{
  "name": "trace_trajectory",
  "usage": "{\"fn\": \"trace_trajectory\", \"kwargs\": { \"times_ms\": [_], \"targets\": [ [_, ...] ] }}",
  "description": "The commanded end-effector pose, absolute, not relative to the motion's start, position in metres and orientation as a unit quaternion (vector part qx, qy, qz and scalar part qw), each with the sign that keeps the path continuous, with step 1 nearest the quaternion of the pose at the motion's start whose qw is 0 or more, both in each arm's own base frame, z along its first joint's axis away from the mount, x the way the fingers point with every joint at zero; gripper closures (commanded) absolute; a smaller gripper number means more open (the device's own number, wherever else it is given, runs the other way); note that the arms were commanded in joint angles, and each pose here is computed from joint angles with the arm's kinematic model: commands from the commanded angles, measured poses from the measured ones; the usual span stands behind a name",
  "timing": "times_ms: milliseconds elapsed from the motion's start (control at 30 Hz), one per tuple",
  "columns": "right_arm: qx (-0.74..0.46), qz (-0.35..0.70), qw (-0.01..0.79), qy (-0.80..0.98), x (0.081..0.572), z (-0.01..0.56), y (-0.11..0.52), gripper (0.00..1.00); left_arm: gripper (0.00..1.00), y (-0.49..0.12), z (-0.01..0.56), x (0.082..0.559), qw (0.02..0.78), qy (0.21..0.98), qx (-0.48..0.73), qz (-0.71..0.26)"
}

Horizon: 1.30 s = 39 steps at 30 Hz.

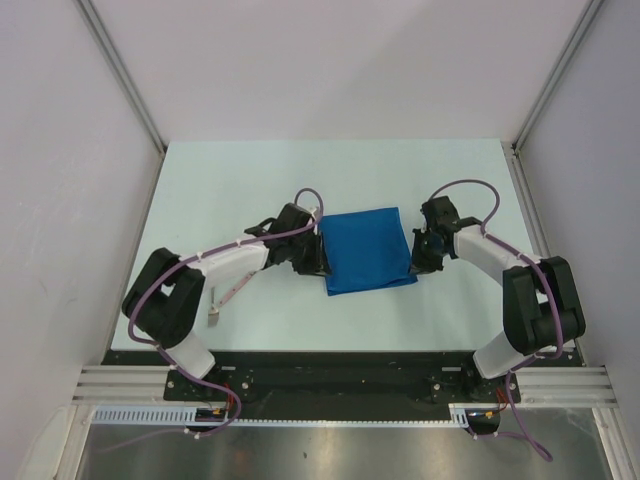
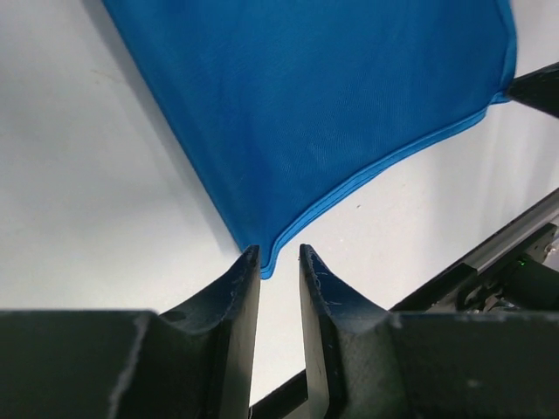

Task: Fold the napkin into a case and place the utensils inside
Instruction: Pick up the top corner of the square-folded napkin from the center of the board.

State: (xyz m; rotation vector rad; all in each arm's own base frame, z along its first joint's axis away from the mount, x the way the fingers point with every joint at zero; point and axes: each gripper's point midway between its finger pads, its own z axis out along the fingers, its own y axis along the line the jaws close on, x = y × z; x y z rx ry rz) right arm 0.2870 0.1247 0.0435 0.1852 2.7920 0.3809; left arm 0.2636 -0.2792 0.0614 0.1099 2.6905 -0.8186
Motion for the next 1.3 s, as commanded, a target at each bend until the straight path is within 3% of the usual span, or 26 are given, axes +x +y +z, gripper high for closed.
{"fn": "trace_trajectory", "kwargs": {
  "times_ms": [0,67,267,1000,1267],
  "targets": [
    [0.056,0.137,0.187,0.971,0.297,0.064,0.126,0.88,0.72,-0.294,0.081,0.276,0.180,0.931,0.039,-0.314],
    [0.054,0.142,0.192,0.970,0.298,0.066,0.127,0.86,0.72,-0.296,0.077,0.276,0.177,0.932,0.038,-0.315],
    [0.056,0.154,0.188,0.968,0.297,0.063,0.130,1.00,0.72,-0.297,0.070,0.276,0.173,0.933,0.038,-0.314],
    [0.100,0.192,0.166,0.962,0.293,0.035,0.121,1.00,0.73,-0.301,0.060,0.265,0.160,0.936,0.046,-0.311],
    [0.103,0.207,0.163,0.959,0.292,0.027,0.125,0.87,0.73,-0.299,0.062,0.263,0.163,0.936,0.047,-0.308]
  ]
}}
